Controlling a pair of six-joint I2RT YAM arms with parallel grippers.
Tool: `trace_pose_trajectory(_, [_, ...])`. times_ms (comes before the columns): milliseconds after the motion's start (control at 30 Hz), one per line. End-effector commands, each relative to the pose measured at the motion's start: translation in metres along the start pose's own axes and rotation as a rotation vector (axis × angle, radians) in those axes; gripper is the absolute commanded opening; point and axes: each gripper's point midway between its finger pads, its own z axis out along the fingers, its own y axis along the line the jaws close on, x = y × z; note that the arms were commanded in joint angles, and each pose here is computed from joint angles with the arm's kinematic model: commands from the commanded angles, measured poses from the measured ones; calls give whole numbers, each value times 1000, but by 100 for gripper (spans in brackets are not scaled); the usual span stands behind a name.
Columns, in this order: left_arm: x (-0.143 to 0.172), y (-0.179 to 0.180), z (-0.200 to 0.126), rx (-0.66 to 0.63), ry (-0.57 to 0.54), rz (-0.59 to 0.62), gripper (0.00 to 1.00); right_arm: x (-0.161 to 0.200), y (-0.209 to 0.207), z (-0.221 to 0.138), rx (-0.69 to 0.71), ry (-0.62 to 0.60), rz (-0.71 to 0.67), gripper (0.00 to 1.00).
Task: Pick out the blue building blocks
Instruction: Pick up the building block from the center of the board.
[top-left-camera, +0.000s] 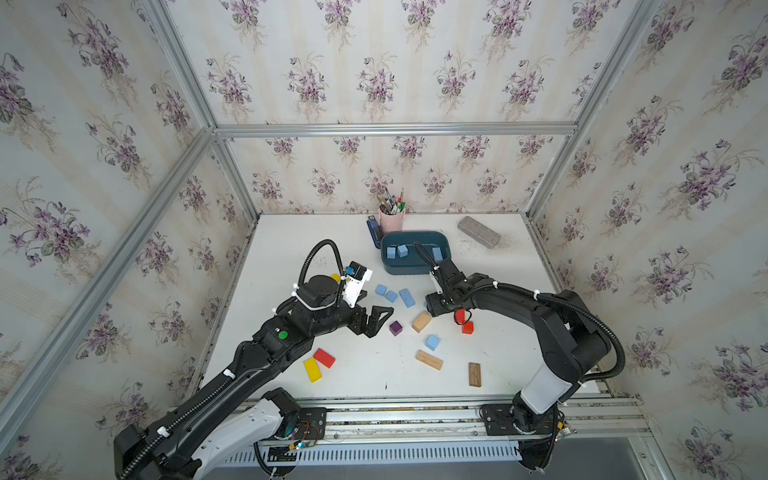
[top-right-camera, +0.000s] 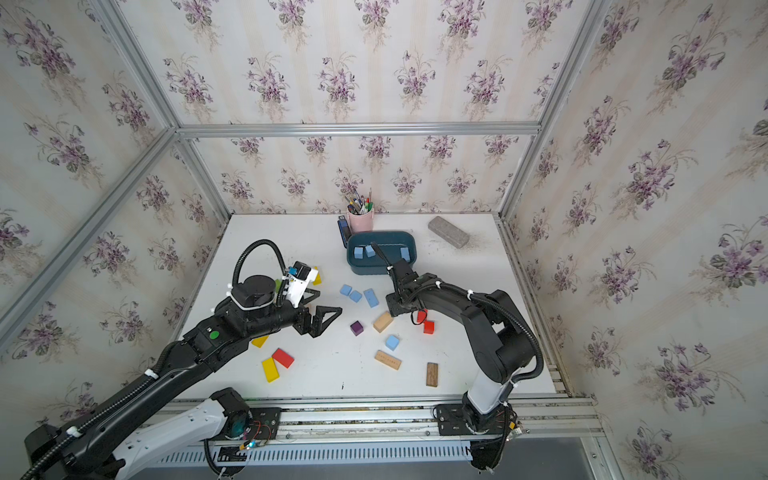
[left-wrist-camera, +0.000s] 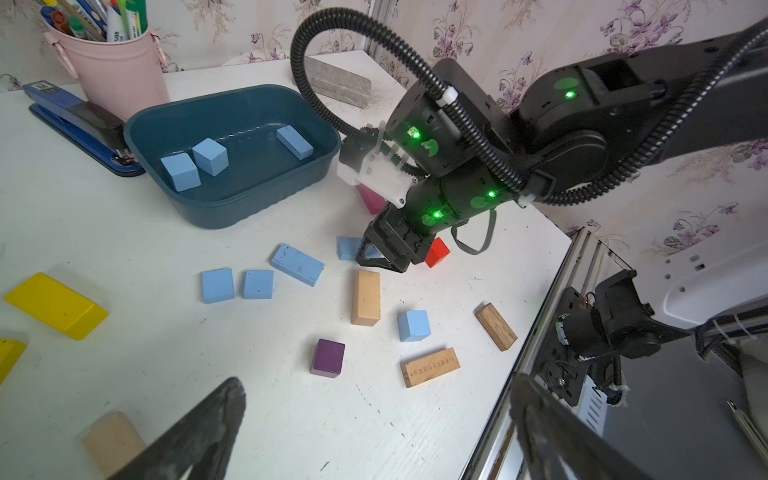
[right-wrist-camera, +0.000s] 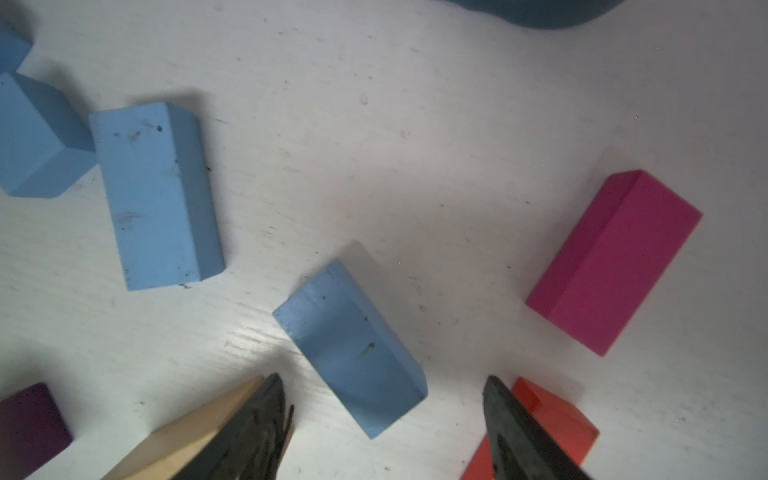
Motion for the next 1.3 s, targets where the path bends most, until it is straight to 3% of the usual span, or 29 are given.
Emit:
trace_pose_trajectory(0, [5, -12, -1, 64, 58, 39, 99, -4, 5, 5, -21, -8, -7, 64])
trace_pose_trajectory(467, [16, -25, -7, 138, 145, 151, 99, 3, 12, 22, -33, 29, -7, 33])
trace_pose_trajectory(700, [21, -22, -10, 118, 140, 143, 99, -3, 13, 18, -33, 10, 23, 21])
trace_pose_trajectory(967, [24, -14, -22, 65, 102, 155, 99, -43, 18, -18, -62, -118, 62, 10])
trace_pose_trajectory(1267, [28, -16, -30, 67, 76, 172, 99, -123, 13, -59, -16, -259, 56, 9])
